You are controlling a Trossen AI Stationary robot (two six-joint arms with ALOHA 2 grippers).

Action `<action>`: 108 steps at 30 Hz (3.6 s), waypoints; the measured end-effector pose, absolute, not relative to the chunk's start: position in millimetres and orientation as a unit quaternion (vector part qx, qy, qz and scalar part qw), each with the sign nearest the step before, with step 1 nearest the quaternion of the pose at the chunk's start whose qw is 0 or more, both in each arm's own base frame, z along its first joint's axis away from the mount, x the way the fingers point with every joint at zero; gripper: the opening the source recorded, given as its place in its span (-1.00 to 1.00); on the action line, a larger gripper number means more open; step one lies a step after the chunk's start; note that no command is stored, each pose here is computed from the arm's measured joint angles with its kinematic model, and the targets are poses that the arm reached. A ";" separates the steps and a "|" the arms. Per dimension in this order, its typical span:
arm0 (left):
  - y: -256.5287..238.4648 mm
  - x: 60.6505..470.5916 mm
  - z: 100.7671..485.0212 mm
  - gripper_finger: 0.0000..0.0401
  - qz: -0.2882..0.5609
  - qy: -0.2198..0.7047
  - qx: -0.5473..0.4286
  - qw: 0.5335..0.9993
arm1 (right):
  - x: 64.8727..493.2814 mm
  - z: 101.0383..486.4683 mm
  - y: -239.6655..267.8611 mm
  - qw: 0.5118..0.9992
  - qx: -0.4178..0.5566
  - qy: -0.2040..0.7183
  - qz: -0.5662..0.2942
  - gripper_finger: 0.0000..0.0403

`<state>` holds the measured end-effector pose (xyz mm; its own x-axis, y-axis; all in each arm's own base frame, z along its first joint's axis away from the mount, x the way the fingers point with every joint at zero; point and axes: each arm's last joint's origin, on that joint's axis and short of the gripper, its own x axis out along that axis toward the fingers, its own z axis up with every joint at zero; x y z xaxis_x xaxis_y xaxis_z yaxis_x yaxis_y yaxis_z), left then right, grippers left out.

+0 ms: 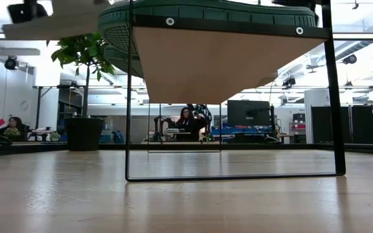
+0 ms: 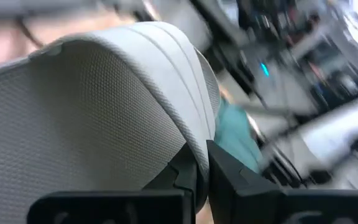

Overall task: Pick and place slides into the shelf
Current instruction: Put the gray slipper on the shelf

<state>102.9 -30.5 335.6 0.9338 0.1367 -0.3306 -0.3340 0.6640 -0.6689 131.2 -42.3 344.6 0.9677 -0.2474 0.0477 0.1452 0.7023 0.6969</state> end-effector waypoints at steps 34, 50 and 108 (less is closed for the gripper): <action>-42.3 174.9 359.4 -1.00 0.218 0.001 -0.276 0.936 | 307.9 415.3 -78.3 0.945 0.304 0.116 0.019 0.19; -43.2 181.1 356.0 -1.00 0.239 0.003 -0.259 0.936 | 364.8 402.0 -77.9 0.928 0.313 0.189 0.068 0.14; -46.6 191.4 360.6 -0.99 0.233 -0.028 -0.244 0.941 | 368.1 385.3 -80.4 0.931 0.288 0.225 0.021 -0.86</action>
